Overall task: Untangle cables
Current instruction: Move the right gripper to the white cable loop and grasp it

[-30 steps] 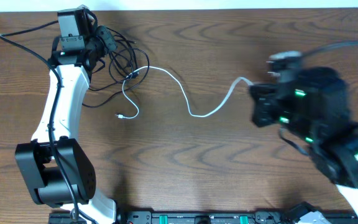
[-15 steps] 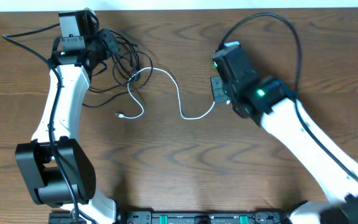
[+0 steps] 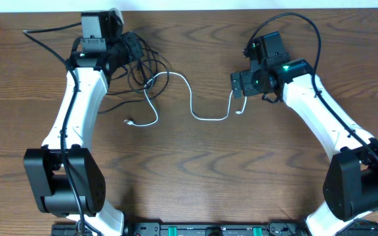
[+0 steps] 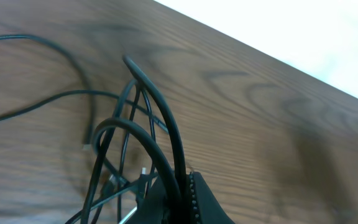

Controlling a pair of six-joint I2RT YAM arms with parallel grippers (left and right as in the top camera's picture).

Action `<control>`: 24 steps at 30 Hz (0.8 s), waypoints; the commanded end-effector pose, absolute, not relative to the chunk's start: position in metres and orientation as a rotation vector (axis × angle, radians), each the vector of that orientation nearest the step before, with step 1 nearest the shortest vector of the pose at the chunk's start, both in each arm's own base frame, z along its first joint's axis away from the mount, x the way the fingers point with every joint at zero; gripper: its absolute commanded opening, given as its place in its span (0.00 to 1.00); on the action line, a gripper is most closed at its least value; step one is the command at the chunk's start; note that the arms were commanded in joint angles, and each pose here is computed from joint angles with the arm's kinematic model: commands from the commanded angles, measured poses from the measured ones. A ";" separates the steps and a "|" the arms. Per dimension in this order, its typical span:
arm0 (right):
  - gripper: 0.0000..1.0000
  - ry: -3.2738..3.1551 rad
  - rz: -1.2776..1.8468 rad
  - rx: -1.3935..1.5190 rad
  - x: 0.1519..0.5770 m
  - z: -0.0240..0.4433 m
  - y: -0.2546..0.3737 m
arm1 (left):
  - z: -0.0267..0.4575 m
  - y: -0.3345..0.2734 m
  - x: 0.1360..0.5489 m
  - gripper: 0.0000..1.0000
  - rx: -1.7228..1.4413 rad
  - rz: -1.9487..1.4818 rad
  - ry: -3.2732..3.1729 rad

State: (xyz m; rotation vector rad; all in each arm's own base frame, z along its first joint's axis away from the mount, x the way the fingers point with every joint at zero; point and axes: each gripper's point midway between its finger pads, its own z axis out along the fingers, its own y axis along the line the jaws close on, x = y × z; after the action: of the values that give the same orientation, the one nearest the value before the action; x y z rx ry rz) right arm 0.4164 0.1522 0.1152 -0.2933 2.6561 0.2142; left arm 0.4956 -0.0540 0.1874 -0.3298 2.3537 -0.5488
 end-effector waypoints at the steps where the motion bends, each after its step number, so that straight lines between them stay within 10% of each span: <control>1: 0.99 2.473 0.506 -0.625 0.415 0.149 0.202 | 0.199 -0.076 0.493 0.07 -0.242 -0.703 2.333; 24: 0.92 2.041 0.660 -1.007 0.432 0.170 0.284 | 0.330 -0.112 0.432 0.07 -0.146 -1.046 2.110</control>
State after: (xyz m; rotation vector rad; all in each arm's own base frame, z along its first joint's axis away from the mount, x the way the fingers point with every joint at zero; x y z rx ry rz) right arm 0.4392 0.2681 0.1603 -0.9040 2.1215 0.6186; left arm 0.4351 -0.1082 0.3285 -0.1326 2.1019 -0.9876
